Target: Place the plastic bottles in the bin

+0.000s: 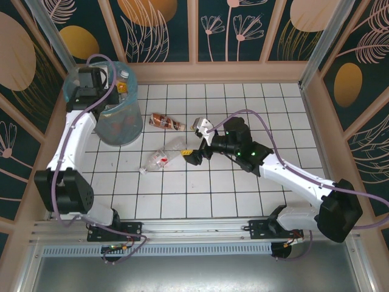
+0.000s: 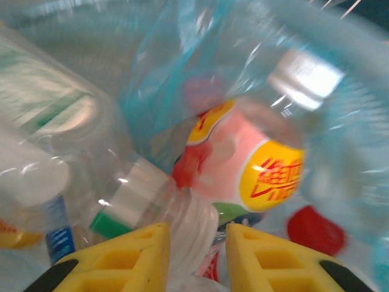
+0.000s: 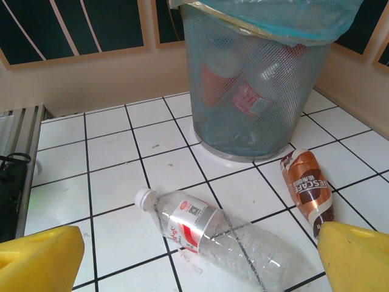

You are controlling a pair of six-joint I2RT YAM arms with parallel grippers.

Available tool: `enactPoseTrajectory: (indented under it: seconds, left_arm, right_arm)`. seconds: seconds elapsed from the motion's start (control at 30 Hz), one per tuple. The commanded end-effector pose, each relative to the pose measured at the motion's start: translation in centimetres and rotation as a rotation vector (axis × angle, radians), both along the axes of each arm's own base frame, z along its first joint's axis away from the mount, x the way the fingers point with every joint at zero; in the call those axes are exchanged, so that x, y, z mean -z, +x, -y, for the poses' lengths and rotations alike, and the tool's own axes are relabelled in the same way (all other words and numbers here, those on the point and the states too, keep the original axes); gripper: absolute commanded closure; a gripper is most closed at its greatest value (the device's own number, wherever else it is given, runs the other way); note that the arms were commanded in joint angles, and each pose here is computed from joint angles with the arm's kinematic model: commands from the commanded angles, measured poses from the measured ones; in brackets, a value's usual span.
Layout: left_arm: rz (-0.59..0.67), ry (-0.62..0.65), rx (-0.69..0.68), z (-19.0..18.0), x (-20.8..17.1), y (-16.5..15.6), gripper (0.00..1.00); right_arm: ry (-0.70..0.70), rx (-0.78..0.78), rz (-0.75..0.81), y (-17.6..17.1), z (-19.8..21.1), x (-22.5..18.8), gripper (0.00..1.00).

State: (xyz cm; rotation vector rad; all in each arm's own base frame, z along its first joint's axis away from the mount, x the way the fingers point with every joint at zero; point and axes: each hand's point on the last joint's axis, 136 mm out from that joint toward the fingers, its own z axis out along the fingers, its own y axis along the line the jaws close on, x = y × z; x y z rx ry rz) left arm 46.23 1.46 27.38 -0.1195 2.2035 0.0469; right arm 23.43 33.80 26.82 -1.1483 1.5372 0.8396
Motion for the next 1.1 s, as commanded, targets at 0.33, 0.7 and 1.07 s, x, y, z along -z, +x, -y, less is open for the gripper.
enactPoseTrajectory:
  seconds: [0.33, 0.7, 1.07]
  left_arm:
    - [0.158, -0.100, 0.071, 1.7, -8.3, -1.7, 0.56]
    - [0.462, -0.034, -0.072, -1.1, -19.9, -4.5, 0.50]
    - [0.346, 0.020, -0.211, -4.5, -15.2, 4.8, 0.50]
  right_arm:
    - [0.027, -0.016, 0.024, 0.2, -1.1, -1.6, 0.01]
    - [0.026, -0.032, 0.021, 0.2, -1.9, -1.4, 0.01]
    - [0.021, -0.033, -0.009, -0.4, -1.7, -0.6, 0.01]
